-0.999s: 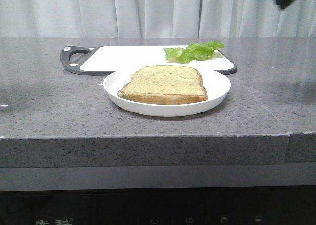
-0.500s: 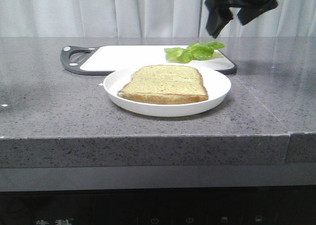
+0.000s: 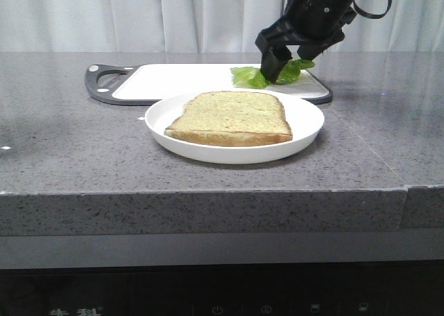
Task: Left arm grabs bread, right arm adds lettuce
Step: 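Lower the right gripper onto the lettuce leaf on the cutting board, then grasp the lettuce leaf with the right gripper and lift it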
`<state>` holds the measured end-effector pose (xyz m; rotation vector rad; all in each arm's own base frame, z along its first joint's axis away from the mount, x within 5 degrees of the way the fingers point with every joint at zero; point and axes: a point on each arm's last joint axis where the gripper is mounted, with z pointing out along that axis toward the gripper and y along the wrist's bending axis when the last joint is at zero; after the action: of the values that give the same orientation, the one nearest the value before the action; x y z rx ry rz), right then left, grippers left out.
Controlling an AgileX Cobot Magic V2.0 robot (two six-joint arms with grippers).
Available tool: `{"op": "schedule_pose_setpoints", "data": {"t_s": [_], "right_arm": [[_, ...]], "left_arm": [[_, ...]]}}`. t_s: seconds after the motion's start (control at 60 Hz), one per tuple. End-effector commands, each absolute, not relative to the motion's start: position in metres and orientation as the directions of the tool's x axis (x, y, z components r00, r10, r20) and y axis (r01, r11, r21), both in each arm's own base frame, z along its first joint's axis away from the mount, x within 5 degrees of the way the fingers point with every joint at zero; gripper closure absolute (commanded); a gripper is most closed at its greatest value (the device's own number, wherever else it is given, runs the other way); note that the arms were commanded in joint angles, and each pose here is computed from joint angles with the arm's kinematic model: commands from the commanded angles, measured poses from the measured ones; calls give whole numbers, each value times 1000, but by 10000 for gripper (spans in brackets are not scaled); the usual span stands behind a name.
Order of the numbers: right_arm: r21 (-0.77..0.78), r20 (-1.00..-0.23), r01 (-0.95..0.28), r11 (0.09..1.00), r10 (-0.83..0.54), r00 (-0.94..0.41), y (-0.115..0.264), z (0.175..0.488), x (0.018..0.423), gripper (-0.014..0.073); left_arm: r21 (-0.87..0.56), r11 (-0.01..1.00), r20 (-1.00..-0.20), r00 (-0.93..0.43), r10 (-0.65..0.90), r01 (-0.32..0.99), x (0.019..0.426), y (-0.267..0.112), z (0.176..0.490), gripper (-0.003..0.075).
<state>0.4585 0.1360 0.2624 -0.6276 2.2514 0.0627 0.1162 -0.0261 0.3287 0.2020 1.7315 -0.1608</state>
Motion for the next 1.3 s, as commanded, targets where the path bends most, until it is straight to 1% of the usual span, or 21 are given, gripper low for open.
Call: {"op": "schedule_pose_setpoints", "data": {"t_s": [0.0,0.05,0.083,0.117,0.15,0.167,0.183,0.2,0.25,0.333,0.383,0.483,0.683,0.849,0.949,0.966,1.099,1.216,1.282], "right_arm": [[-207,-779,-439,874,-419,-467,133,303,456,27],[-212,-777,-440,873,-423,-466,133,303,456,71],[-216,-776,-440,872,-427,-465,132,303,456,130],[-219,-775,-440,871,-429,-464,132,303,456,204],[-220,-773,-441,870,-431,-466,132,303,456,308],[-219,-772,-441,870,-431,-466,132,303,456,379],[-219,-772,-441,870,-431,-467,132,303,456,414],[-219,-772,-441,870,-431,-467,132,303,456,432],[-219,-771,-442,870,-432,-469,132,303,456,561],[-219,-771,-442,870,-432,-468,132,303,455,674],[-219,-773,-441,871,-430,-467,132,305,455,654],[-220,-779,-439,871,-428,-459,132,312,454,656],[-224,-802,-432,874,-417,-428,129,340,440,656],[-189,-848,-425,885,-365,-383,127,366,416,656],[-191,-879,-432,881,-350,-325,129,376,386,656],[-194,-876,-439,878,-356,-325,130,372,381,656],[-238,-891,-484,842,-388,-237,142,368,342,656],[-235,-880,-530,815,-410,-240,150,354,315,656],[-222,-867,-554,803,-422,-265,153,344,306,656]], "left_arm": [[0,977,-998,-63,14,215,117,-25,345,741],[0,977,-998,-63,14,215,117,-25,345,741],[0,977,-998,-63,14,215,117,-25,345,741],[0,977,-998,-63,14,215,117,-25,345,741],[0,977,-998,-63,14,215,117,-25,345,741],[0,977,-998,-63,14,215,117,-25,345,741],[0,977,-998,-63,14,215,117,-25,345,741],[0,977,-998,-63,14,215,117,-25,345,741],[0,977,-998,-63,14,215,117,-25,345,741],[0,977,-998,-63,14,215,117,-25,345,741],[0,977,-998,-63,14,215,117,-25,345,741],[0,977,-998,-63,14,215,117,-25,345,741],[0,977,-998,-54,12,215,117,-25,346,741],[0,977,-999,-42,9,214,117,-25,347,741],[0,977,-999,-42,9,214,117,-25,347,741],[0,977,-999,-42,9,214,117,-25,347,741],[0,977,-999,-42,9,214,117,-25,347,741],[0,977,-999,-40,9,213,117,-25,348,741],[0,977,-999,-40,9,213,117,-25,348,741]]}}
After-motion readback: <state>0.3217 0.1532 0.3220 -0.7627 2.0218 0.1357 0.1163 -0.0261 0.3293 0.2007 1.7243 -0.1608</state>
